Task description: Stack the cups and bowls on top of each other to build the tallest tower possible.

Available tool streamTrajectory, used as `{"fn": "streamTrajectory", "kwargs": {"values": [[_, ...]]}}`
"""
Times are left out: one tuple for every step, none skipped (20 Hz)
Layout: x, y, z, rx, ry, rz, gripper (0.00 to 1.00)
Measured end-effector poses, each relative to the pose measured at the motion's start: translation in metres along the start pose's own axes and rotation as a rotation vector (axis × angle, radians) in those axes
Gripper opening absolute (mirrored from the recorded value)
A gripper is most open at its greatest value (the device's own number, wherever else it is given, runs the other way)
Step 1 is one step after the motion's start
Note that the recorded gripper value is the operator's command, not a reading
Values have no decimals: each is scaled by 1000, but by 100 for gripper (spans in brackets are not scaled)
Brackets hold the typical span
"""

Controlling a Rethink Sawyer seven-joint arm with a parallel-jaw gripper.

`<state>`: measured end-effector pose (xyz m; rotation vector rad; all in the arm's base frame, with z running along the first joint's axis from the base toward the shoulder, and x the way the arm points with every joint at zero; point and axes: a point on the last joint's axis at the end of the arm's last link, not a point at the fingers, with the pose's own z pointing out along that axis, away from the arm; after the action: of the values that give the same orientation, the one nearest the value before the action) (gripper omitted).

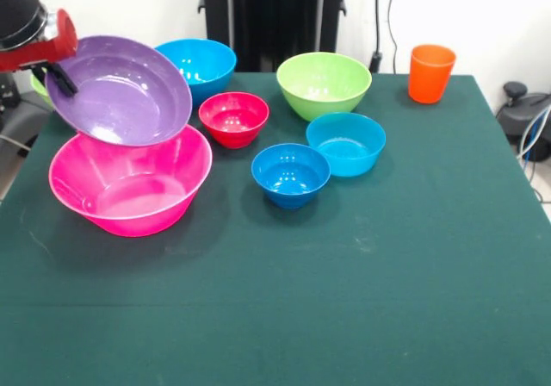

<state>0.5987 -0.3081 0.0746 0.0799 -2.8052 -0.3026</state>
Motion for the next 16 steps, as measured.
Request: {"fn": "streamTrajectory", "kwargs": {"values": [[0,0,0,0,-3,0,0],[0,0,0,0,-3,0,0],[0,0,0,0,-3,0,0],[-1,0,0,0,-3,0,0],[-1,0,0,0,-4,0,0],[-2,0,0,0,-5,1,0],[-3,0,0,0,-5,1,0],[-5,0,2,-2,-7,1,0],[-7,0,3,-4,-8,1,0],[-10,1,4,-6,-9,1,0],[-15,1,8,-11,-12,1,0],[-19,2,10,-15,-13,0,0],[-22,3,12,-18,-15,0,0],[-24,3,14,-20,-16,0,0],[-27,5,17,-25,-16,-2,0],[-30,6,20,-29,-15,-3,0]]}}
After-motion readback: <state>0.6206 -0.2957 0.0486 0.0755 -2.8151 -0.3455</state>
